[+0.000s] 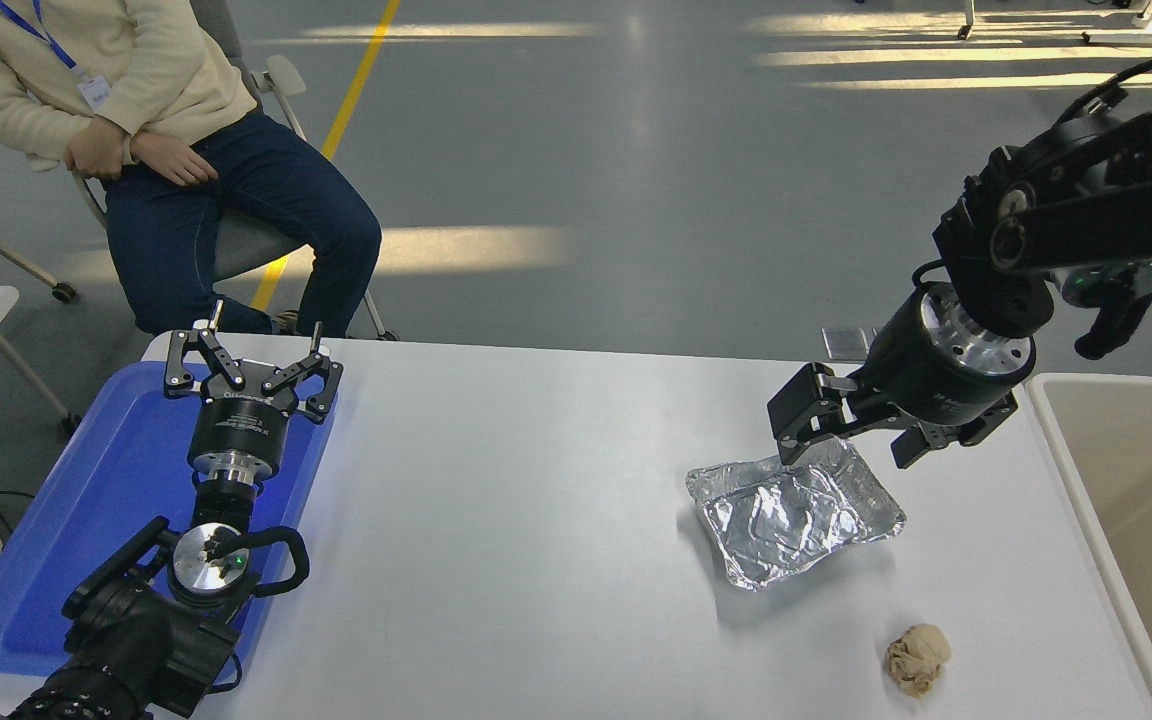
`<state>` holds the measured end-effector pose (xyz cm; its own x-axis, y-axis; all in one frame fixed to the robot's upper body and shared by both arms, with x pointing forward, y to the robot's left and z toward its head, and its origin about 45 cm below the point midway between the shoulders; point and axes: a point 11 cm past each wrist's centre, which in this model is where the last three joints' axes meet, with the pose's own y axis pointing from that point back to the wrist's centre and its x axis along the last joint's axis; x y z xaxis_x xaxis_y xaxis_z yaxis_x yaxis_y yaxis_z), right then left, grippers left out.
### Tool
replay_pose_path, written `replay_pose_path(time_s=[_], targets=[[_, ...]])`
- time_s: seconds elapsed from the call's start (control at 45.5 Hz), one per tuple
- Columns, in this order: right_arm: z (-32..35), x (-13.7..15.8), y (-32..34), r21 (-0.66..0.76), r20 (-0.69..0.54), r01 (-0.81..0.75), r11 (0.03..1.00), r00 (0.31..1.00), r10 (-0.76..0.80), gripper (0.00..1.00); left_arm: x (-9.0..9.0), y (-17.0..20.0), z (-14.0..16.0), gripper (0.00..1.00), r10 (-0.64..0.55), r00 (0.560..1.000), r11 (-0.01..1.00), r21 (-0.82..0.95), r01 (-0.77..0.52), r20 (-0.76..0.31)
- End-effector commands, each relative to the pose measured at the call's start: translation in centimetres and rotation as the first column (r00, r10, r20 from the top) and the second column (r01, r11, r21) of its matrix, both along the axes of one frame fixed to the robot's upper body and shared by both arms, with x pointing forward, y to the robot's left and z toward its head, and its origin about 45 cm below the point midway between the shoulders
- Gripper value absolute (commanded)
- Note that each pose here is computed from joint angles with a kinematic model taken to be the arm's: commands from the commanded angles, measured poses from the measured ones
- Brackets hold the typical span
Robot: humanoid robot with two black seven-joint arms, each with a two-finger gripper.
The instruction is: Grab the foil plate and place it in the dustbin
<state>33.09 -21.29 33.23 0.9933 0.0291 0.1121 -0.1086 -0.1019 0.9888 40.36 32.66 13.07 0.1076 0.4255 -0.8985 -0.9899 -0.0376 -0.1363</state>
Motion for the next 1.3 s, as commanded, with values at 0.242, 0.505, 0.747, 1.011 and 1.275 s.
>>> replay_pose_path(time_s=[0.242,0.505,0.747,1.011,1.275], targets=[[-0.2,0.1,0.2,0.001,-0.004,-0.002,1.0,1.0,0.002,1.0,0.0,0.0,0.0,1.0,0.0,1.0,1.0,-0.001,0.0,0.001],[-1.2,-0.1,-0.1,0.007,-0.022,0.011,1.0,1.0,-0.011,1.0,0.0,0.0,0.0,1.0,0.0,1.0,1.0,-0.001,0.0,0.001],[-1.5,0.2,-0.4,0.009,-0.023,0.02,1.0,1.0,-0.02,1.0,0.0,0.0,0.0,1.0,0.0,1.0,1.0,-0.001,0.0,0.001],[-1.3,0.2,-1.0,0.027,-0.017,0.042,0.999,0.999,-0.042,1.0,0.0,0.0,0.0,1.0,0.0,1.0,1.0,0.0,0.0,0.0],[-1.8,0.6,-2.7,0.033,-0.013,0.074,0.997,0.997,-0.073,1.0,0.0,0.0,0.0,1.0,0.0,1.0,1.0,-0.001,0.0,0.001]])
